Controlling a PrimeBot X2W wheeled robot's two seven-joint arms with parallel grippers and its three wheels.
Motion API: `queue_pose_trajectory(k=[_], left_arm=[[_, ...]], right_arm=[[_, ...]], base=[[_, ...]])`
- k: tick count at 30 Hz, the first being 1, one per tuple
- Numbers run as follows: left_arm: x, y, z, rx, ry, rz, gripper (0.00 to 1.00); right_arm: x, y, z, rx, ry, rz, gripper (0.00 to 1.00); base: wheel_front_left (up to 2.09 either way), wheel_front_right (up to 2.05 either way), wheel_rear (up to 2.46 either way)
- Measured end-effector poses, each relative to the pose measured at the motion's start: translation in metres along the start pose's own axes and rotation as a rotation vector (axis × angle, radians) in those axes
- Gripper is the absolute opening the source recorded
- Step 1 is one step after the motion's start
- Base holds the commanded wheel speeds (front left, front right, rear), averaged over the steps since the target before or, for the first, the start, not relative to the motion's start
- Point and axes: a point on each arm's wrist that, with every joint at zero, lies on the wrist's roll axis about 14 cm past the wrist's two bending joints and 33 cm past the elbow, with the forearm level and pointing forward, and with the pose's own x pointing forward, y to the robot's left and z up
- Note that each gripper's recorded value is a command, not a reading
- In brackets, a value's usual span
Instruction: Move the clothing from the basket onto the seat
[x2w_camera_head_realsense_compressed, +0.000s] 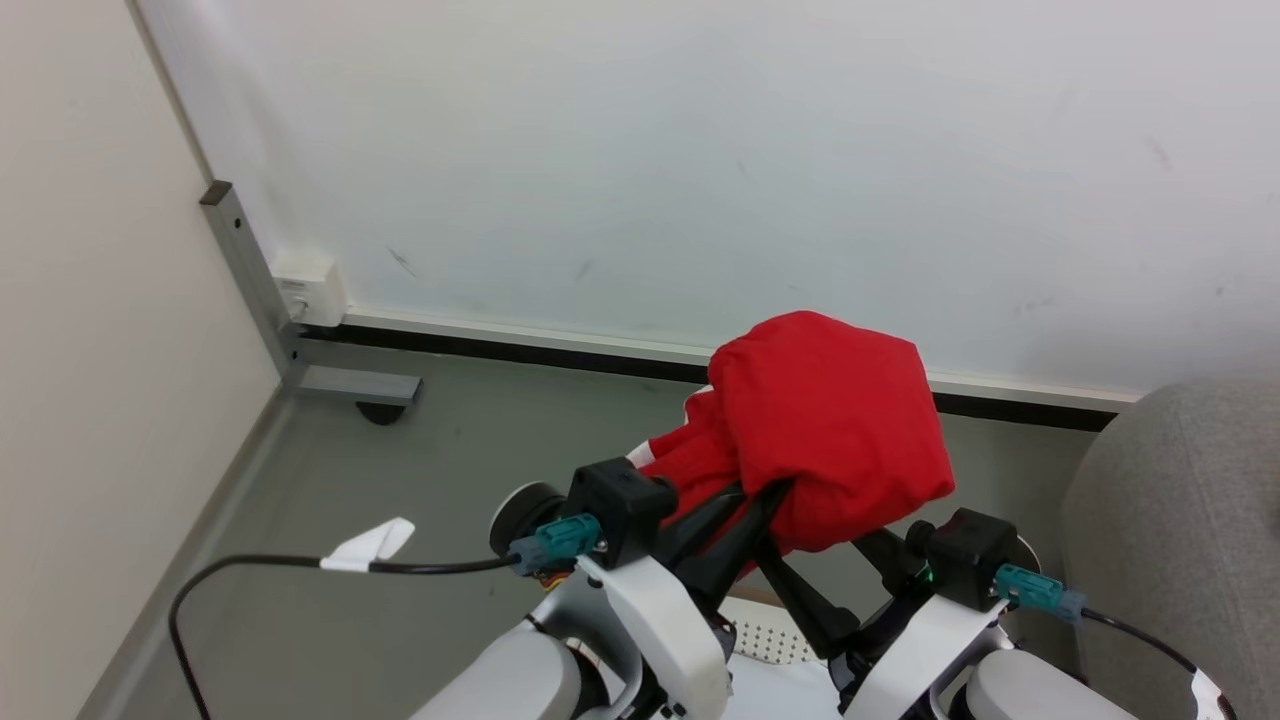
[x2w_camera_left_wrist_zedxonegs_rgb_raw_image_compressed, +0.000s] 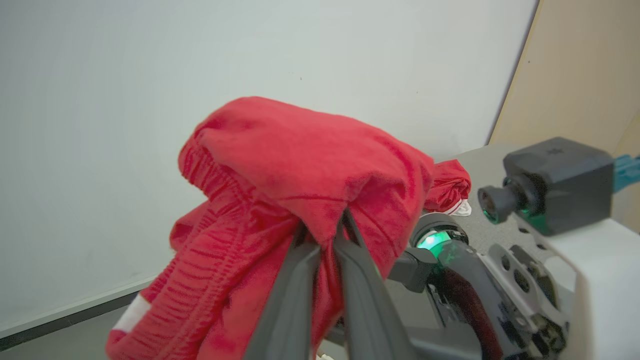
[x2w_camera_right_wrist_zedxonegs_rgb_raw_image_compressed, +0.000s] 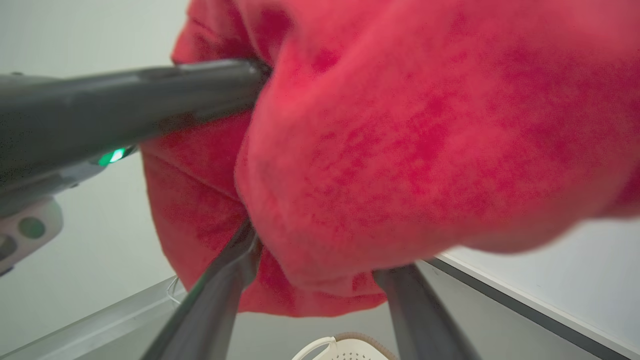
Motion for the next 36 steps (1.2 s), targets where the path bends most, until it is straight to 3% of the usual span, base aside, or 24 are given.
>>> queue_pose_trajectory(k=[2, 4, 5, 19, 21, 22, 29, 36], left_arm=[[-0.004, 0.000, -0.002, 0.001, 0.010, 0.005, 0.00], [-0.008, 0.002, -0.003, 0.000, 0.016, 0.017, 0.00], [-0.010, 0.002, -0.004, 0.000, 0.018, 0.022, 0.00], [-0.009, 0.014, -0.011, -0.011, 0.037, 0.058, 0.00], [-0.007, 0.013, -0.012, -0.013, 0.036, 0.051, 0.72], [-0.005, 0.012, -0.012, -0.014, 0.034, 0.047, 0.98], [0.015, -0.004, -0.008, -0.016, 0.011, -0.018, 1.00], [0.040, -0.040, -0.006, -0.041, -0.035, -0.144, 1.00]], right_arm=[[0.006, 0.004, 0.001, 0.004, -0.001, 0.017, 1.00], [0.011, 0.010, 0.001, 0.005, 0.001, 0.036, 0.25], [0.012, 0.013, 0.000, 0.004, 0.005, 0.047, 0.00], [0.008, 0.007, 0.004, 0.029, -0.010, 0.026, 0.00], [0.007, 0.004, 0.010, 0.064, -0.034, 0.008, 0.00], [0.007, 0.004, 0.013, 0.077, -0.046, 0.002, 0.00], [-0.015, -0.039, 0.042, 0.075, -0.142, -0.141, 0.00], [-0.083, -0.104, 0.061, -0.001, -0.193, -0.372, 0.00]], base=[[0.00, 0.00, 0.00], [0.00, 0.00, 0.00], [0.00, 0.00, 0.00], [0.00, 0.00, 0.00], [0.00, 0.00, 0.00], [0.00, 0.00, 0.00], [0.00, 0.00, 0.00], [0.00, 0.00, 0.00]])
